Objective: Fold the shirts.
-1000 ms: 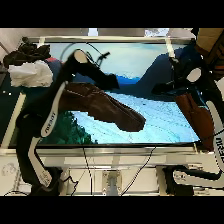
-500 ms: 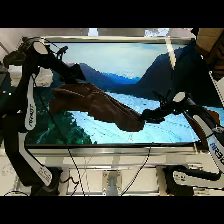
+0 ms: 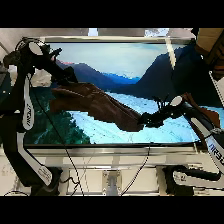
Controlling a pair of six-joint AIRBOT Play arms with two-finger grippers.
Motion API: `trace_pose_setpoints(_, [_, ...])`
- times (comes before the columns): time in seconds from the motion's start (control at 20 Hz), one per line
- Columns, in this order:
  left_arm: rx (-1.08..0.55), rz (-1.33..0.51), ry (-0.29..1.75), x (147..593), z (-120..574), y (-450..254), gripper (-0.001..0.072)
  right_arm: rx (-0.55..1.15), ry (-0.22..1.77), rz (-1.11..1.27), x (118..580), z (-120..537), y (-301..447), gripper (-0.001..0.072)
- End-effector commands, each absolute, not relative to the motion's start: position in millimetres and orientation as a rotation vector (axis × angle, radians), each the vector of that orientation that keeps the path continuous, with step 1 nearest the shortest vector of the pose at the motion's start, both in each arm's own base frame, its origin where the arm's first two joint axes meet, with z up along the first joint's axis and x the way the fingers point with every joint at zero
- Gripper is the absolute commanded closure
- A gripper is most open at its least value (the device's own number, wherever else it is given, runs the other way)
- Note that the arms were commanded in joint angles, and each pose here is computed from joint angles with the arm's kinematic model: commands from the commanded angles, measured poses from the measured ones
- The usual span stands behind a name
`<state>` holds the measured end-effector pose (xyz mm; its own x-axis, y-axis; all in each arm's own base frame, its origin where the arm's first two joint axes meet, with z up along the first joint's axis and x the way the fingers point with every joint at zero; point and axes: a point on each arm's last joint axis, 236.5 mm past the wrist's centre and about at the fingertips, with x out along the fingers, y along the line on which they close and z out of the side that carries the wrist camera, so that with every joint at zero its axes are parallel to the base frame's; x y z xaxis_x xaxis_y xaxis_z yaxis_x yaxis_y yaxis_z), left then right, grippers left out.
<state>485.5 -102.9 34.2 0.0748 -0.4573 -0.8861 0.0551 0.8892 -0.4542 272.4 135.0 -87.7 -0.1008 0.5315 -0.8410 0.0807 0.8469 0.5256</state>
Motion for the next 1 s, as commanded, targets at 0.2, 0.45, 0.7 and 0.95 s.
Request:
trace_pose_setpoints(0.2, [-0.319, -0.393, 1.459, 484, 33, -99, 0.0198, 0.624, 1.57, 0.373, 281, -99, 149, 0.0177])
trace_pose_setpoints(0.45, [-0.307, -0.403, 1.457, 483, 33, -99, 0.0199, 0.729, 1.453, 0.429, 301, -89, 167, 0.041])
trace_pose_setpoints(0.7, [-0.232, -0.309, 1.472, 484, 23, -75, 0.0203, 0.732, 1.332, 0.531, 320, -60, 176, 0.0675])
trace_pose_setpoints(0.95, [-0.113, -0.165, 1.525, 477, 11, -36, 0.0203, 0.672, 1.054, 0.407, 385, 23, 87, 0.0676])
